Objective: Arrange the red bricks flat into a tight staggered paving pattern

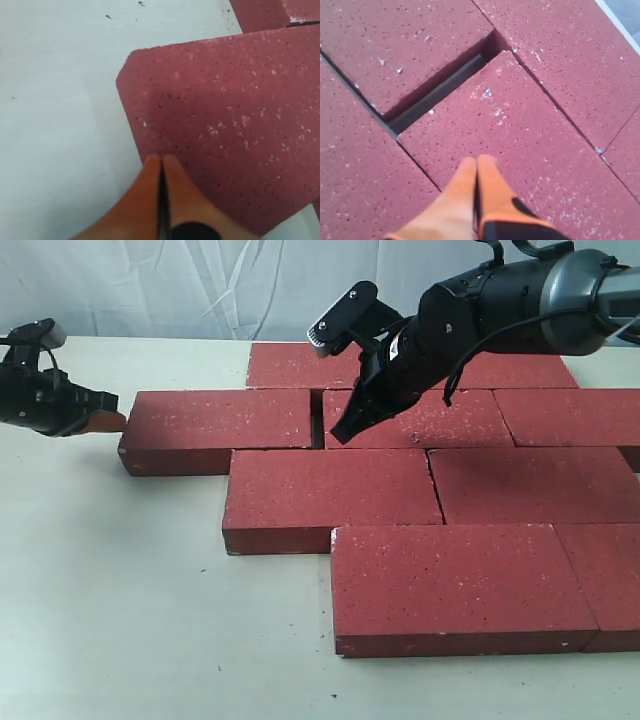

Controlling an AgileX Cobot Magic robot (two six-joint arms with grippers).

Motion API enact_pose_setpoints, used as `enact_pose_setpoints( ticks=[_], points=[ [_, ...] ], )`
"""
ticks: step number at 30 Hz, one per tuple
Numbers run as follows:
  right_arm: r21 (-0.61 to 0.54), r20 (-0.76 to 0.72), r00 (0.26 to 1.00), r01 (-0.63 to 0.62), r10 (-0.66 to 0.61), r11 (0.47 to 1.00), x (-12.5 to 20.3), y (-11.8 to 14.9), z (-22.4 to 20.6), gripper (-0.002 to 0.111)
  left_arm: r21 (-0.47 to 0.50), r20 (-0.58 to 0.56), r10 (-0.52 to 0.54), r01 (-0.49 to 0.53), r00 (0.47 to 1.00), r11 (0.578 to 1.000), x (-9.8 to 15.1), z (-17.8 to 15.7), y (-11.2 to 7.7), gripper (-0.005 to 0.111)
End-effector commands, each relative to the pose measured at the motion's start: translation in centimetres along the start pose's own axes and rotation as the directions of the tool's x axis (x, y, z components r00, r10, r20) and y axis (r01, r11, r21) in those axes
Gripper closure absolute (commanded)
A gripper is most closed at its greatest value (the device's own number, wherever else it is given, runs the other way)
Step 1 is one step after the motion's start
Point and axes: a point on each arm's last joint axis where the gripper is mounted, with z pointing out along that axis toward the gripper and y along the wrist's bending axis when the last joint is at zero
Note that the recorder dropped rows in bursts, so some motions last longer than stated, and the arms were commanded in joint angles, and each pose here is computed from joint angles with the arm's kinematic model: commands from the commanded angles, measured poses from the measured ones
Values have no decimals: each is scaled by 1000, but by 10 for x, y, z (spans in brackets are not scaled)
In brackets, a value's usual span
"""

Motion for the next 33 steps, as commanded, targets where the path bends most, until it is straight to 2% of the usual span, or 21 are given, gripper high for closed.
enact_pose_setpoints(
  ticks=[1,14,19,33],
  points=[
    [11,14,1000,4,-4,1000,0,-3,-3,109,11,7,0,0,1000,1000,1,3,-2,107],
    [12,16,1000,4,-4,1000,-1,-3,-3,109,21,-9,40,-40,999,999,0,15,-20,107],
    [11,16,1000,2,-2,1000,-1,-3,-3,109,-24,2,38,-38,999,999,-1,15,-16,107],
    [11,16,1000,2,-2,1000,-1,-3,-3,109,-48,-7,56,-56,998,997,0,14,-12,107]
  ],
)
